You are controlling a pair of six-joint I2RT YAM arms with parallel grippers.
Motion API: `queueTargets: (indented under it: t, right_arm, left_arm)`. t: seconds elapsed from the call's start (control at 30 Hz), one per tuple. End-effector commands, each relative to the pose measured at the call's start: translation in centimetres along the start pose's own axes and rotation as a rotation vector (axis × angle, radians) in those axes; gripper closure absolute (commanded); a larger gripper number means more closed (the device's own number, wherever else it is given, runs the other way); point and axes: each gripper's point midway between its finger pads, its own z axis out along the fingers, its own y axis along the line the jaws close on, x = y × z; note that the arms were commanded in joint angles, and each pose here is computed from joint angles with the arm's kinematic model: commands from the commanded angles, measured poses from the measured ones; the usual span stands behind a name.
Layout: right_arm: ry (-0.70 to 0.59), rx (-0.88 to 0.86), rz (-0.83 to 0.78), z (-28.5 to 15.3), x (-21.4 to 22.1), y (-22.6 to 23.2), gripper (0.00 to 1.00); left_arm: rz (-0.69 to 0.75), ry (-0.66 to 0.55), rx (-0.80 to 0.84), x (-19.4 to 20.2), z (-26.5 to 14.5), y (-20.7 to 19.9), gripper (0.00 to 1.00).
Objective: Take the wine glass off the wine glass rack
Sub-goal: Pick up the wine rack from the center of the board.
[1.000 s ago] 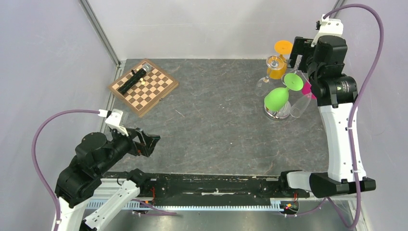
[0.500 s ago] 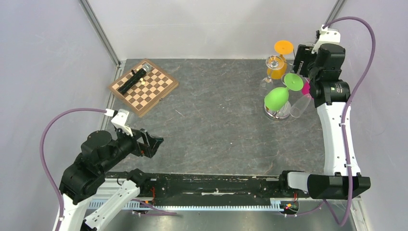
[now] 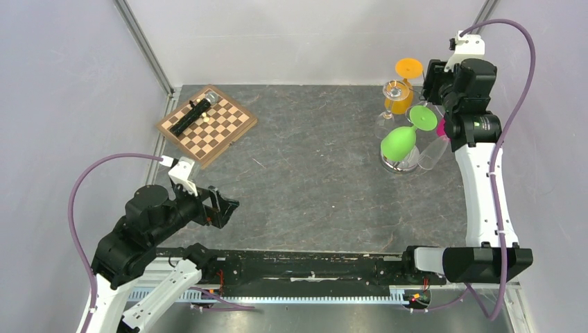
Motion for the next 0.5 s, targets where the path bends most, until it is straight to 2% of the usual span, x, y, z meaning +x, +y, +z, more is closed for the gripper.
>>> queueTargets:
  t: [0.0,0.17,0.47]
  right_arm:
    - [-0.049,-0.003,-0.001,0.5,-1.8,-0.1,0.42]
    - [-0.037,0.017,0.005,1.1,-1.5,-0.5,0.47]
    - [-0.03,0.008,0.02,1.6,-1.3,-0.5,0.63]
  left_arm:
    - [0.047,-0.034,0.038,-1.1,0.3,-0.6,0.0]
    - [0.057,-0.036,0.038,-1.2,0.2,-0.6,0.0]
    - [0.056,-0.032,0.029,-0.9,0.2,-0.4,0.0]
